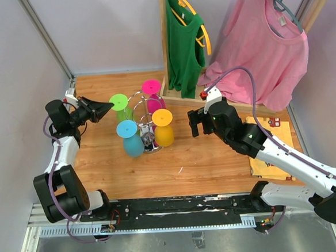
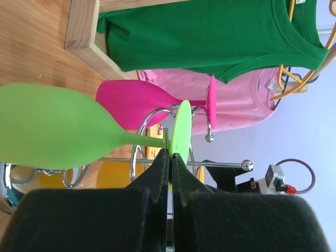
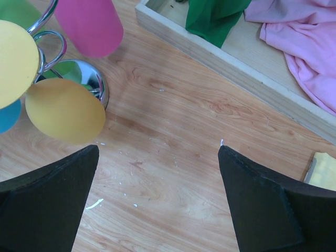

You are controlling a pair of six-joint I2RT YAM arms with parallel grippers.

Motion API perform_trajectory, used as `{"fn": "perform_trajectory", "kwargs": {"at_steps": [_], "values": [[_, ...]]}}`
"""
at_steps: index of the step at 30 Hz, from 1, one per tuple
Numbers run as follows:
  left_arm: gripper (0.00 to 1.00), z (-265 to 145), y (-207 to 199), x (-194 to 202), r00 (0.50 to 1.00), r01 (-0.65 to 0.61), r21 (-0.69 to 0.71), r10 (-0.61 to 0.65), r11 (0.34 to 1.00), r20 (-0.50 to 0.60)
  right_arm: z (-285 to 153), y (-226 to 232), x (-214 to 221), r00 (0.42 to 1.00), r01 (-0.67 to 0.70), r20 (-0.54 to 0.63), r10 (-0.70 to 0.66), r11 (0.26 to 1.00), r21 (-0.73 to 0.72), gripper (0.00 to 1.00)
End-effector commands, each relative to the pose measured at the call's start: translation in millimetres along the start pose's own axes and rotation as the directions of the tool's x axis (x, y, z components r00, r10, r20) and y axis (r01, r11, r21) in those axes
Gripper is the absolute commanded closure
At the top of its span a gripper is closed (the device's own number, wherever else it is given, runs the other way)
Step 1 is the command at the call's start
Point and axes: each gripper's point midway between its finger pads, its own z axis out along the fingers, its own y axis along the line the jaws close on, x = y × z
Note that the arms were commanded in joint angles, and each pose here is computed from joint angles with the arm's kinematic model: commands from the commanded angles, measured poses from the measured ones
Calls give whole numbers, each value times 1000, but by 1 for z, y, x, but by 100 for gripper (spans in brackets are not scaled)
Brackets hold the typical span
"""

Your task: Take the wine glass off the wine glass rack

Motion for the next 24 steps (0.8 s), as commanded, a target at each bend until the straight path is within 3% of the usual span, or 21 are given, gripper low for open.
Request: {"fn": "perform_trajectory", "kwargs": {"at_steps": [1, 13, 24], "values": [[100, -4, -11, 2, 999, 52, 20, -53, 998, 9, -4, -2, 1, 1000, 11, 13, -11, 1000, 14, 2], [100, -4, -16, -2, 990, 142, 2, -142, 990, 11, -2, -4, 5, 1000, 15, 3, -16, 1000, 24, 2], [100, 1, -27, -18, 989, 146, -8, -146, 989, 23, -2, -5, 4, 1000, 18, 6, -18, 999, 29, 2]]}}
